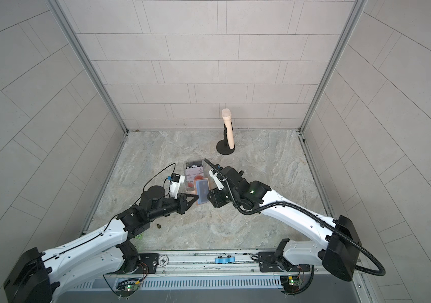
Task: Take the credit cards out of the card holder
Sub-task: Open the card holder, then place the card holder at the center of the table.
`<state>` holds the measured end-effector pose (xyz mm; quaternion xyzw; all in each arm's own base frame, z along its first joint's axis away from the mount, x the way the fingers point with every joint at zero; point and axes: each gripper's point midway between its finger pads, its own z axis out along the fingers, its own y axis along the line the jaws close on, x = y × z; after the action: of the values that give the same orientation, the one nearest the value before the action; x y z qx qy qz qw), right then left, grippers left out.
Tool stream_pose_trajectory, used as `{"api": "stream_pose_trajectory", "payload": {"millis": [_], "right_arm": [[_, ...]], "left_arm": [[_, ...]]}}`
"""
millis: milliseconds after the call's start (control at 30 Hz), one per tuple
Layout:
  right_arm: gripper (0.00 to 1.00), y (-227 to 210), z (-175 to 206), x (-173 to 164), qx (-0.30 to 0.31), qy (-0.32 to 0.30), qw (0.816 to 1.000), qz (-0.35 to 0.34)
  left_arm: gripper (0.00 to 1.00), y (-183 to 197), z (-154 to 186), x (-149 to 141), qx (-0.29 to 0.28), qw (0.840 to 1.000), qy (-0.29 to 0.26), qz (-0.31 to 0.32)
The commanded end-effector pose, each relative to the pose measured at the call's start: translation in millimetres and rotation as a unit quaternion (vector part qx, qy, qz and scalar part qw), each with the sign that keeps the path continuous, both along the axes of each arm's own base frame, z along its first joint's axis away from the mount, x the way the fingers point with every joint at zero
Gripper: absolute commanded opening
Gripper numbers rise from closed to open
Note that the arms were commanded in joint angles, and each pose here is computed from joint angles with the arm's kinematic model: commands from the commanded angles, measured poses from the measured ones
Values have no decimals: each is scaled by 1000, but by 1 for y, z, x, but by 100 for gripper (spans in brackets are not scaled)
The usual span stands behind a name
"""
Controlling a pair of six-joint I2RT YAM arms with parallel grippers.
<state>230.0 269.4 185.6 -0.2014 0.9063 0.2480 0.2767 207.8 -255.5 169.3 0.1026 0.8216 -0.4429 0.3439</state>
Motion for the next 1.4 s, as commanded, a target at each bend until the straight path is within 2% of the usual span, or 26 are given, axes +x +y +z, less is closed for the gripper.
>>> {"api": "stream_pose_trajectory", "payload": {"millis": [0,233,400,633,967,1367], "right_arm": [[46,-22,-9,2,-25,4,999,-32],[33,-32,-24,2,-19,28,999,-43],[20,-37,-46,-3,-15,61,997,-42],[6,-43,-66,-8,25,97,994,-47],[1,-34,-108,-13,16,158,987,-29],[1,-40,-131,-12,0,183,982,-40]], "left_arm": [[0,-6,14,1,-20,999,-24,-12],[0,-12,1,-6,-15,999,-7,-41],[0,-17,-19,-7,-11,999,12,-52],[0,-19,-49,-6,6,998,31,-50],[2,-21,-93,-9,43,995,71,-53],[20,-8,-120,-10,101,990,91,-37]]}}
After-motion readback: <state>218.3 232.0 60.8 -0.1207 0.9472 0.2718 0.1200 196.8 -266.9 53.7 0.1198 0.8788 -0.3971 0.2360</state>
